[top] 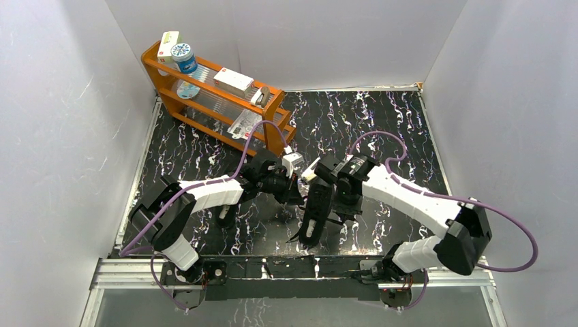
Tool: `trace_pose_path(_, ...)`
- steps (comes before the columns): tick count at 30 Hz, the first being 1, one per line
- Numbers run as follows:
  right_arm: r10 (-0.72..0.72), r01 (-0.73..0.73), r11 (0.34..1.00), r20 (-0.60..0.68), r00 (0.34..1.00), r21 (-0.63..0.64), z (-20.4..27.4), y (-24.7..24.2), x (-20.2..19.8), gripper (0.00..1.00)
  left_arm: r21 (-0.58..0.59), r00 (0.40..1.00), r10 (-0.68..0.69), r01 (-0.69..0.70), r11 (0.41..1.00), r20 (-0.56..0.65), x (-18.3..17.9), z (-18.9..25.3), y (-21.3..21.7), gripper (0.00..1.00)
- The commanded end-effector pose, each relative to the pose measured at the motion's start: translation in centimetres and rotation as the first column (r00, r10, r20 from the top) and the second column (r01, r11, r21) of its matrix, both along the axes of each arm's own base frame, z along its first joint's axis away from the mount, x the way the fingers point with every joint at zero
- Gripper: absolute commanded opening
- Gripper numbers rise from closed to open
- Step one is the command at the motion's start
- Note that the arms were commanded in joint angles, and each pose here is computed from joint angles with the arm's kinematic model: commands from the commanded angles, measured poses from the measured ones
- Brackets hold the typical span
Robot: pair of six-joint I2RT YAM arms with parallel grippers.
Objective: Tie the shoes
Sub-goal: Wrap the shoelace around the shoelace.
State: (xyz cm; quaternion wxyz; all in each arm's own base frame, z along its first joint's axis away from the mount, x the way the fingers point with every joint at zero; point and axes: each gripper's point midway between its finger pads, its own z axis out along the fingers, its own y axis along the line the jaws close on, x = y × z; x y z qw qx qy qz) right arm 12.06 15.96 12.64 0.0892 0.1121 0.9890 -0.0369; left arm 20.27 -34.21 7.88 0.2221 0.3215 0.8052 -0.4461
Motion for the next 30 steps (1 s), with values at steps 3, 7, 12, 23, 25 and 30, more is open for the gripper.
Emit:
trace_pose_path(3,0.098,-0.101,0.994,-0.064,0.993,-0.040,-3.7,-0.3,1.0,0.00,-0.027,0.999,-0.024,0.025,0.999,0.023,-0.4,1.6,-0.1,0.00)
trace_pose_path(7,0.197,-0.196,0.980,-0.111,0.974,0.021,-4.8,0.5,0.2,0.00,-0.023,0.999,-0.024,0.024,0.999,0.031,-0.5,1.7,0.1,0.00)
trace_pose_path(12,0.278,-0.267,0.959,-0.123,0.953,0.094,-5.7,0.8,-0.7,0.05,-0.026,0.999,-0.033,0.034,0.999,0.039,-0.8,2.0,0.2,0.00)
trace_pose_path(23,0.437,-0.431,0.898,-0.067,0.897,0.090,-3.5,0.3,1.9,0.36,-0.031,0.998,-0.040,0.042,0.999,0.051,-0.9,2.0,0.4,0.00)
trace_pose_path(25,0.465,-0.459,0.880,-0.028,0.885,0.122,-2.6,0.5,2.7,0.43,-0.032,0.998,-0.038,0.040,0.999,0.054,-0.8,2.0,0.3,0.00)
trace_pose_path(30,0.533,-0.535,0.826,0.064,0.844,0.177,-1.1,0.2,4.2,0.62,-0.030,0.998,-0.040,0.042,0.999,0.056,-0.8,2.0,0.3,0.00)
